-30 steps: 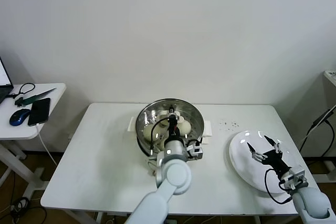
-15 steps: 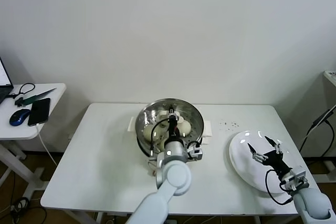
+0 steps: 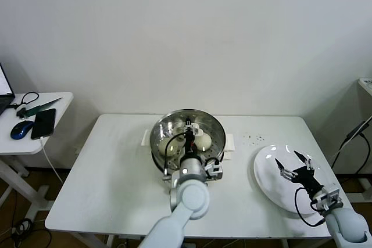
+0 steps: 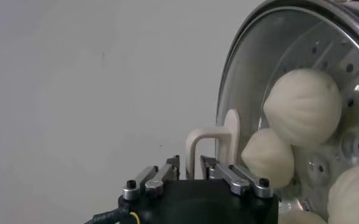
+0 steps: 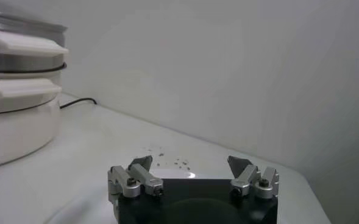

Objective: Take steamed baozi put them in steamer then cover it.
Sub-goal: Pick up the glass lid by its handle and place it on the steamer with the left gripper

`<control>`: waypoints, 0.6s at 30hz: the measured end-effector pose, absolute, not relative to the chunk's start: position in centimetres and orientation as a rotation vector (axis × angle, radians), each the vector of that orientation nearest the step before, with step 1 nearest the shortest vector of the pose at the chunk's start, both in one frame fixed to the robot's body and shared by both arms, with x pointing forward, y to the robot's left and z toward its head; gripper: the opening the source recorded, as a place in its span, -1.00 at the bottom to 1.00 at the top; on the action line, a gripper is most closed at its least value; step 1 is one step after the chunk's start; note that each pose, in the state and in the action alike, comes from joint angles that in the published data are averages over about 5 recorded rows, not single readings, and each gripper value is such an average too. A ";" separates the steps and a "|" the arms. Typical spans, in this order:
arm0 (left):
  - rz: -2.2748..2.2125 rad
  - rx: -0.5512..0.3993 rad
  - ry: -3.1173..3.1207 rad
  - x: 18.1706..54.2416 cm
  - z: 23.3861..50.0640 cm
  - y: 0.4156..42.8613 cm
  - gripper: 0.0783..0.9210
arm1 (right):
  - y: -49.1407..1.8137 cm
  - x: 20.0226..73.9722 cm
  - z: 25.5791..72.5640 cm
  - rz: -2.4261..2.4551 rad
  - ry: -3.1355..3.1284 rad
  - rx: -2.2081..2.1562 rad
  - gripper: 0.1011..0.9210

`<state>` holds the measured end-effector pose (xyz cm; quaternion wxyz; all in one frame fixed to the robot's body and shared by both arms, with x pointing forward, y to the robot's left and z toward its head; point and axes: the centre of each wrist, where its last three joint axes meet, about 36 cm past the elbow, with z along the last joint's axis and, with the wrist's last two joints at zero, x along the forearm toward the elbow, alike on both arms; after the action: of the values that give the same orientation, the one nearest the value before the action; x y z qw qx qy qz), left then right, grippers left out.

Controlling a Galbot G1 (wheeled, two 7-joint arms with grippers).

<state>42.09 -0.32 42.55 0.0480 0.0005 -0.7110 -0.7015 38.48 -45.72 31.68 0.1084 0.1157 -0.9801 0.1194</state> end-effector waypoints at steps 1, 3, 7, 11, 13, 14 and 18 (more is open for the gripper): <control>-2.136 -0.003 -2.173 41.9 42.7 -0.1 -0.31 | -45.7 38.5 31.8 0.350 -2.882 0.336 0.76; -2.128 -0.012 -2.183 41.5 42.9 0.4 -0.16 | -45.6 38.6 31.9 0.347 -2.878 0.328 0.76; -2.108 -0.036 -2.213 40.5 43.5 1.5 0.11 | -45.5 38.9 32.2 0.334 -2.874 0.321 0.76; -2.071 -0.059 -2.258 39.2 44.1 2.9 0.37 | -45.2 39.2 32.5 0.320 -2.880 0.307 0.76; -2.047 -0.069 -2.284 38.5 44.4 3.6 0.52 | -45.1 39.4 32.6 0.308 -2.884 0.301 0.76; -2.034 -0.072 -2.298 38.2 44.6 3.9 0.58 | -45.1 39.4 32.7 0.303 -2.885 0.298 0.76; -1.981 -0.066 -2.366 36.9 45.3 5.5 0.74 | -44.8 39.4 32.9 0.283 -2.885 0.299 0.76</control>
<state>36.88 5.46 45.32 0.0277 -0.0213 -0.7662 -0.6416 39.40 -44.78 32.86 0.1132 0.1019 -0.9836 0.0966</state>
